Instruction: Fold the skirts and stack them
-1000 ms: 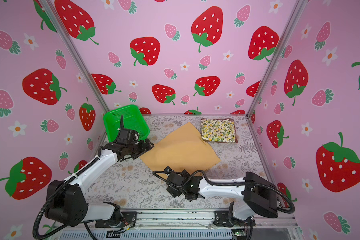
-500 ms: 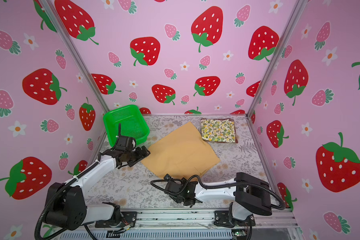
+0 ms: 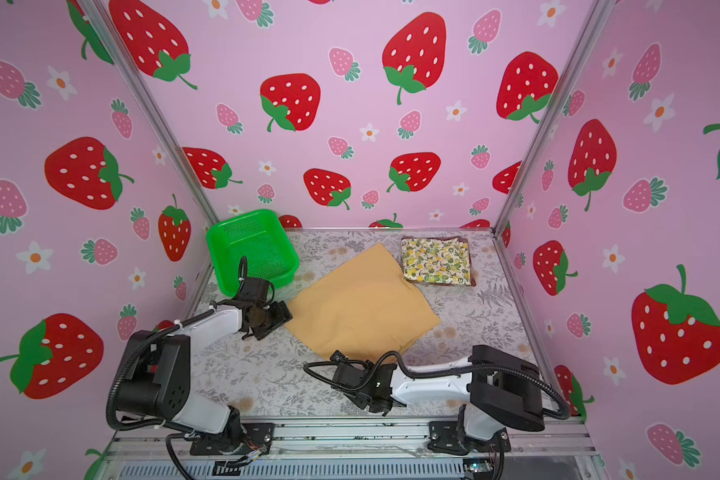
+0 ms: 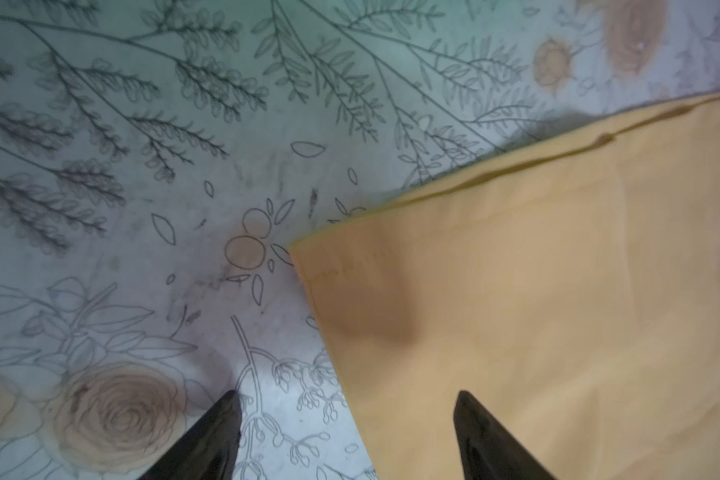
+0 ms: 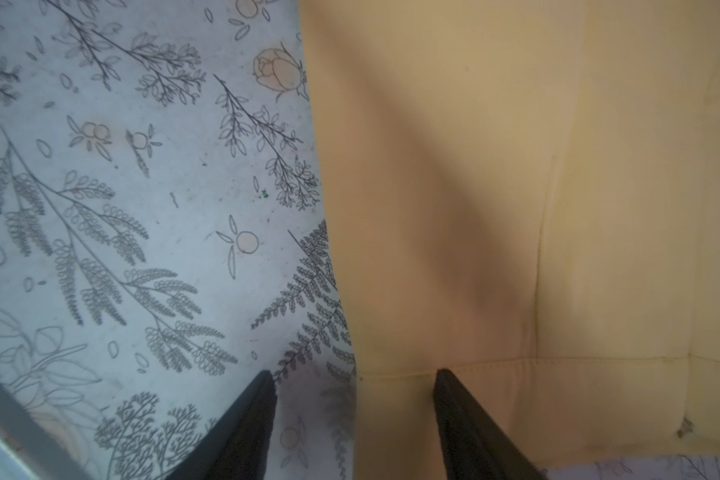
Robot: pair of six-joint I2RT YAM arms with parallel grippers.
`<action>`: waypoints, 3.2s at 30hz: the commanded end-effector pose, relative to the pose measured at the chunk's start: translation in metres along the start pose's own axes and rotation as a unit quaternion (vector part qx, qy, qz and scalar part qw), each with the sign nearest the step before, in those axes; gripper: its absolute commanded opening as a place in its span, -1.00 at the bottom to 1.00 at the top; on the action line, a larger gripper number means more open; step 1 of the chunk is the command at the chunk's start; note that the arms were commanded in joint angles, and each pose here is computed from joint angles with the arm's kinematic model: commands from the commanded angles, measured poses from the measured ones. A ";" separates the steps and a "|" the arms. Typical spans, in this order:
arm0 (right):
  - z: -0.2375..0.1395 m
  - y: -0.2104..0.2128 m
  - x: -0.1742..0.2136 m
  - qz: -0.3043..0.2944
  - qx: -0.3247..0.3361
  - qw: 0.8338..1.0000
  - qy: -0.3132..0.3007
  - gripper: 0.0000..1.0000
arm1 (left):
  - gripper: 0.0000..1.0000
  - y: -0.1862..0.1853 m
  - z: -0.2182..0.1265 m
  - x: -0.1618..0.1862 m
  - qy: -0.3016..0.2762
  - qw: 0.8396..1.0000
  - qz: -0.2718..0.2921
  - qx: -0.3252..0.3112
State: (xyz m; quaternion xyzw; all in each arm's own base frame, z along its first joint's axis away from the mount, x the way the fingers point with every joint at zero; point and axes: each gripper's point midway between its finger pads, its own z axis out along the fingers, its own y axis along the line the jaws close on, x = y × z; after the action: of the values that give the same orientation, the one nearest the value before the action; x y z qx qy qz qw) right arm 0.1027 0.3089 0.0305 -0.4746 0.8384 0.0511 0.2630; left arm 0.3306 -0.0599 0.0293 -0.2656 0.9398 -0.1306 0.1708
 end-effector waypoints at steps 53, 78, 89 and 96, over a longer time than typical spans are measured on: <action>-0.006 0.007 0.014 0.009 -0.023 1.000 0.011 0.37 | -1.00 -0.014 -0.019 0.000 -0.014 0.998 -0.029 0.055; 0.004 0.006 0.048 0.034 -0.023 0.998 0.056 -0.22 | -1.00 -0.033 -0.040 -0.026 -0.036 0.997 -0.018 0.066; 0.007 0.006 0.055 0.043 -0.020 0.997 0.069 -0.24 | -1.00 -0.029 -0.047 -0.034 -0.048 0.997 -0.021 0.060; 0.008 0.008 0.060 0.046 -0.022 0.996 0.076 -0.49 | -1.00 -0.028 -0.047 -0.037 -0.048 0.997 -0.024 0.060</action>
State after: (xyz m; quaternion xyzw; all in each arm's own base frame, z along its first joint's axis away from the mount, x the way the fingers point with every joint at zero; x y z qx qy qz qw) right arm 0.0892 0.2988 0.0180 -0.4353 0.8641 0.0817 0.2392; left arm 0.3399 -0.0634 0.0735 -0.2810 0.9204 -0.1824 0.2016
